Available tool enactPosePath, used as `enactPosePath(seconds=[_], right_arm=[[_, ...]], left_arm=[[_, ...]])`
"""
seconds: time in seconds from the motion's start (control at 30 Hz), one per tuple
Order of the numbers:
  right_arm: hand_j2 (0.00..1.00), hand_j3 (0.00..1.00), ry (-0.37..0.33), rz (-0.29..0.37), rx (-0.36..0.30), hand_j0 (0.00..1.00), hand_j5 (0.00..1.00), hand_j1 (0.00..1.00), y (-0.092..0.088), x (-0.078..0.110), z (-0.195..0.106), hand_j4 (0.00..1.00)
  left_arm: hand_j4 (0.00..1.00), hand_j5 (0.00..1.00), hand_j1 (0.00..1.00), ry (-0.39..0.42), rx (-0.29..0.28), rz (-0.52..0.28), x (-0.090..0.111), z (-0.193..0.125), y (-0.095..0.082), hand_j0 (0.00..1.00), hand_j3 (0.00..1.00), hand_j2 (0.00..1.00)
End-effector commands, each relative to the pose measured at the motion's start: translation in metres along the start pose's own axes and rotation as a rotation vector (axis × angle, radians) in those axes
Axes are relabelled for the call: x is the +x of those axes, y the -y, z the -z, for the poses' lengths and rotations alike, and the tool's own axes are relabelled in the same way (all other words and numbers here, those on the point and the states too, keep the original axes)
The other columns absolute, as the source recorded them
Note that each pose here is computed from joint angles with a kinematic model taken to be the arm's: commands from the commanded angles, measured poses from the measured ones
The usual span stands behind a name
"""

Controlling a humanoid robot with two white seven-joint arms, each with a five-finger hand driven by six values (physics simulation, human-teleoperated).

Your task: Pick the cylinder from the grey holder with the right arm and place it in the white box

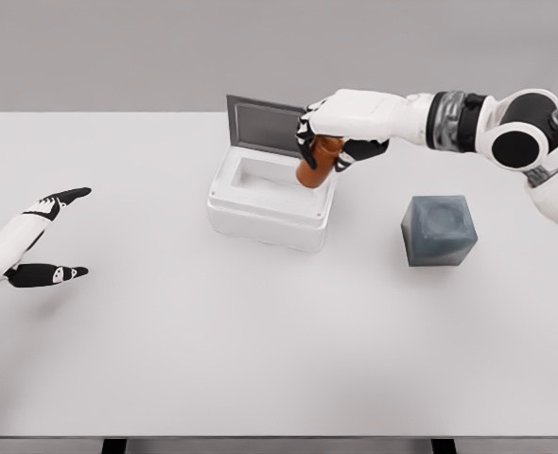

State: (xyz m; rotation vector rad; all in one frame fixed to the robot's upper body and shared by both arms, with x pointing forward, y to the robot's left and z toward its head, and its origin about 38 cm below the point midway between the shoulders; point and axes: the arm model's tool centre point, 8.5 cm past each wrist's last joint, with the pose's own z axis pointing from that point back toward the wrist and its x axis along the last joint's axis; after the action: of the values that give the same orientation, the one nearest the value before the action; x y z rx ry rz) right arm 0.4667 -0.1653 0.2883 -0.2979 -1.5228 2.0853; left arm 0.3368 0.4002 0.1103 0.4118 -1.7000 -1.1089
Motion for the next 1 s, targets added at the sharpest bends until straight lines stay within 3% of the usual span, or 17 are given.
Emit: enactPosePath(seconds=[0.0,0.47,0.5,0.53,0.57,0.6,0.7,0.73,0.8,0.87,0.9,0.97], right_arm=[[0.29,0.29,0.004,0.005,0.000,0.29,0.29,0.29,-0.001,0.001,0.002,0.29],[0.41,0.41,-0.007,-0.021,0.006,0.41,0.41,0.41,0.000,0.001,0.002,0.41],[0.45,0.45,-0.006,-0.026,0.005,0.45,0.45,0.45,0.001,0.002,0.002,0.45],[0.58,0.58,-0.006,-0.034,0.006,0.58,0.58,0.58,0.001,0.003,0.001,0.58],[0.87,0.87,-0.013,-0.064,0.011,0.87,0.87,0.87,0.001,0.004,0.001,0.87],[1.00,1.00,-0.015,-0.099,0.015,1.00,1.00,1.00,0.002,0.008,0.002,1.00],[1.00,1.00,0.007,-0.135,-0.014,1.00,1.00,1.00,0.013,0.022,-0.003,1.00],[1.00,1.00,0.009,-0.154,-0.039,1.00,1.00,1.00,0.022,0.026,-0.009,1.00],[1.00,1.00,-0.006,-0.218,-0.157,1.00,1.00,1.00,0.058,0.033,-0.045,1.00],[1.00,1.00,-0.048,-0.264,-0.231,1.00,1.00,1.00,0.080,0.030,-0.081,1.00],[1.00,1.00,-0.059,-0.283,-0.260,1.00,1.00,1.00,0.085,0.025,-0.097,1.00],[1.00,1.00,-0.095,-0.255,-0.290,1.00,1.00,1.00,0.082,0.011,-0.133,1.00]], left_arm=[[1.00,1.00,1.00,0.000,0.004,-0.004,0.000,0.000,-0.001,1.00,1.00,1.00],[1.00,1.00,1.00,0.000,0.004,-0.004,0.000,0.000,-0.001,1.00,1.00,1.00],[1.00,1.00,1.00,0.000,0.004,-0.004,0.000,0.000,-0.001,1.00,1.00,1.00],[1.00,1.00,1.00,0.000,0.004,-0.004,0.000,0.000,-0.001,1.00,1.00,1.00],[1.00,1.00,1.00,0.000,0.004,-0.004,0.000,0.000,-0.001,1.00,1.00,1.00],[1.00,1.00,1.00,0.000,0.004,-0.004,0.000,0.000,-0.001,1.00,1.00,1.00],[1.00,1.00,1.00,0.000,0.004,-0.004,0.000,0.000,-0.001,1.00,1.00,1.00],[1.00,1.00,1.00,0.000,0.004,-0.004,0.000,0.000,-0.001,1.00,1.00,1.00],[1.00,1.00,1.00,0.000,0.004,-0.004,0.000,0.000,-0.001,1.00,1.00,1.00],[1.00,1.00,1.00,0.000,0.004,-0.004,0.000,0.000,-0.001,1.00,1.00,1.00],[1.00,1.00,1.00,-0.001,0.007,-0.003,0.000,0.000,-0.002,1.00,1.00,1.00],[1.00,1.00,1.00,-0.003,0.018,0.006,-0.001,-0.001,-0.009,1.00,1.00,1.00]])
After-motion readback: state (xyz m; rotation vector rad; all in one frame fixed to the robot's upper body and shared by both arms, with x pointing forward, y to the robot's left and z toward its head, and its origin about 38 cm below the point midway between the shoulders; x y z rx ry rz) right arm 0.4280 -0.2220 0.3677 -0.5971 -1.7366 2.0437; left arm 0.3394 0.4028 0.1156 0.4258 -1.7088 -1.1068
